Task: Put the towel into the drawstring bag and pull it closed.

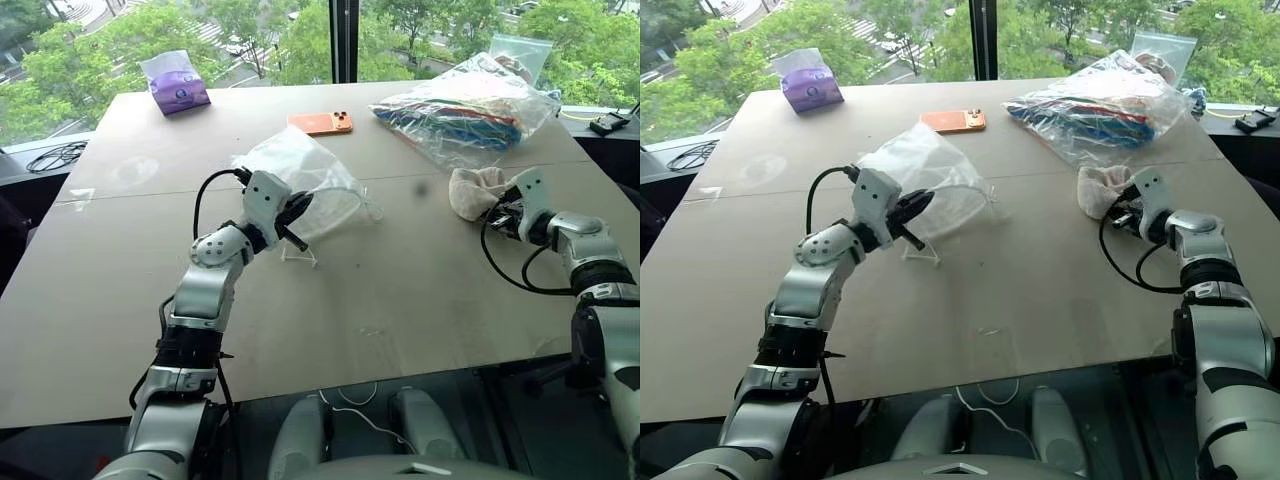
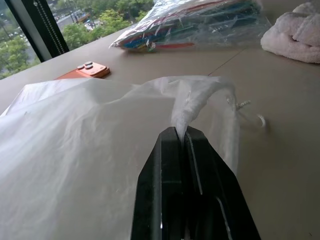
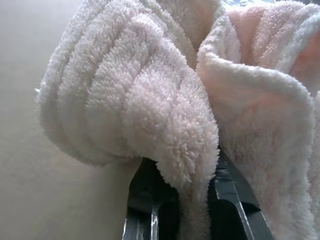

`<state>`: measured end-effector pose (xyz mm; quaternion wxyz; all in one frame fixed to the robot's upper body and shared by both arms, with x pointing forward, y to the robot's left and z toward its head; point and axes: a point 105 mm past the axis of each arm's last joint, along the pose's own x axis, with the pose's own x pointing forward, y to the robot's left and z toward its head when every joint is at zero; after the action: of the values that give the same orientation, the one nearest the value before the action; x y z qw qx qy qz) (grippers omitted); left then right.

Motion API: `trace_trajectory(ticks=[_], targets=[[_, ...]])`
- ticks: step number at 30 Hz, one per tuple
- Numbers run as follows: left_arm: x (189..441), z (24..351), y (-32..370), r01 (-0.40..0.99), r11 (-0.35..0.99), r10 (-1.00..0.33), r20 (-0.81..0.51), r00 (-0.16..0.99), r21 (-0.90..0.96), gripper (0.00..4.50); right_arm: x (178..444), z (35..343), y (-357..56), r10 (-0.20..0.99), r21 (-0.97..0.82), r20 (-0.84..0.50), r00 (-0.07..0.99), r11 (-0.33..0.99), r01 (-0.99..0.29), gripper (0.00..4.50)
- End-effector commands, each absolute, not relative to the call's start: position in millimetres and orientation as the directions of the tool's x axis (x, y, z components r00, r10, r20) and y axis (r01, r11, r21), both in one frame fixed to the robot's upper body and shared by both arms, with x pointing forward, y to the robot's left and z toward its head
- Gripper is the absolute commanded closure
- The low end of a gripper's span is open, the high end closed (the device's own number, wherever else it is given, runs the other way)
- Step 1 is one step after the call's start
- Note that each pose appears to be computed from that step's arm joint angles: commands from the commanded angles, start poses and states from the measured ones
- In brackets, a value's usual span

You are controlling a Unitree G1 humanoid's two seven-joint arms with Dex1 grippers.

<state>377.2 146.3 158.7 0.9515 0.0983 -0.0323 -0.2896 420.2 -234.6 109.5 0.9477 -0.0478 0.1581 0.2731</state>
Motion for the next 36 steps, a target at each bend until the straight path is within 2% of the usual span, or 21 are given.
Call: trace_trajectory(ticks=[1,3,5,7,12,15,20,23,27,34,36], targets=[[376.7,189.2,141.3,0.544,0.823,-0.561,0.091,0.823,0.164,4.50,415.3,143.2,-197.4,0.661,0.099,-0.181,0.728,0.749,-0.655,4.48],[376.4,189.8,140.7,0.546,0.823,-0.562,0.088,0.822,0.158,4.50,411.1,147.3,-194.1,0.668,0.109,-0.171,0.725,0.744,-0.660,4.48],[377.2,195.0,131.2,0.573,0.817,-0.577,0.098,0.811,0.068,4.50,395.9,185.4,-172.7,0.686,0.131,-0.024,0.727,0.723,-0.678,4.48],[378.1,197.4,124.1,0.588,0.809,-0.585,0.091,0.806,0.001,4.50,369.2,206.2,-152.5,0.709,0.100,0.030,0.705,0.700,-0.707,4.48],[385.4,202.7,120.7,0.561,0.814,-0.557,0.074,0.827,-0.148,4.50,330.1,223.3,-108.2,0.693,0.018,0.114,0.712,0.715,-0.699,4.48],[388.5,208.6,117.4,0.553,0.806,-0.552,0.068,0.831,-0.211,4.50,315.0,213.5,-80.5,0.695,-0.135,0.108,0.711,0.719,-0.682,4.48],[387.9,219.0,110.4,0.563,0.775,-0.569,0.070,0.819,-0.287,4.50,324.4,188.2,-66.3,0.577,-0.255,0.150,0.803,0.807,-0.533,4.48],[384.8,222.2,106.7,0.572,0.749,-0.588,0.063,0.806,-0.334,4.50,324.5,166.9,-52.5,0.584,-0.343,0.121,0.803,0.784,-0.518,4.48],[378.2,219.0,103.6,0.588,0.725,-0.619,0.036,0.785,-0.358,4.50,328.7,155.6,-35.7,0.607,-0.213,0.090,0.790,0.786,-0.580,4.48],[364.0,216.1,96.6,0.647,0.673,-0.688,0.018,0.726,-0.358,4.50,337.1,137.2,-16.0,0.682,-0.252,-0.064,0.728,0.695,-0.673,4.48],[355.9,213.0,92.3,0.680,0.647,-0.723,0.004,0.690,-0.343,4.50,340.9,136.2,-13.6,0.689,-0.212,-0.091,0.719,0.692,-0.690,4.48]])
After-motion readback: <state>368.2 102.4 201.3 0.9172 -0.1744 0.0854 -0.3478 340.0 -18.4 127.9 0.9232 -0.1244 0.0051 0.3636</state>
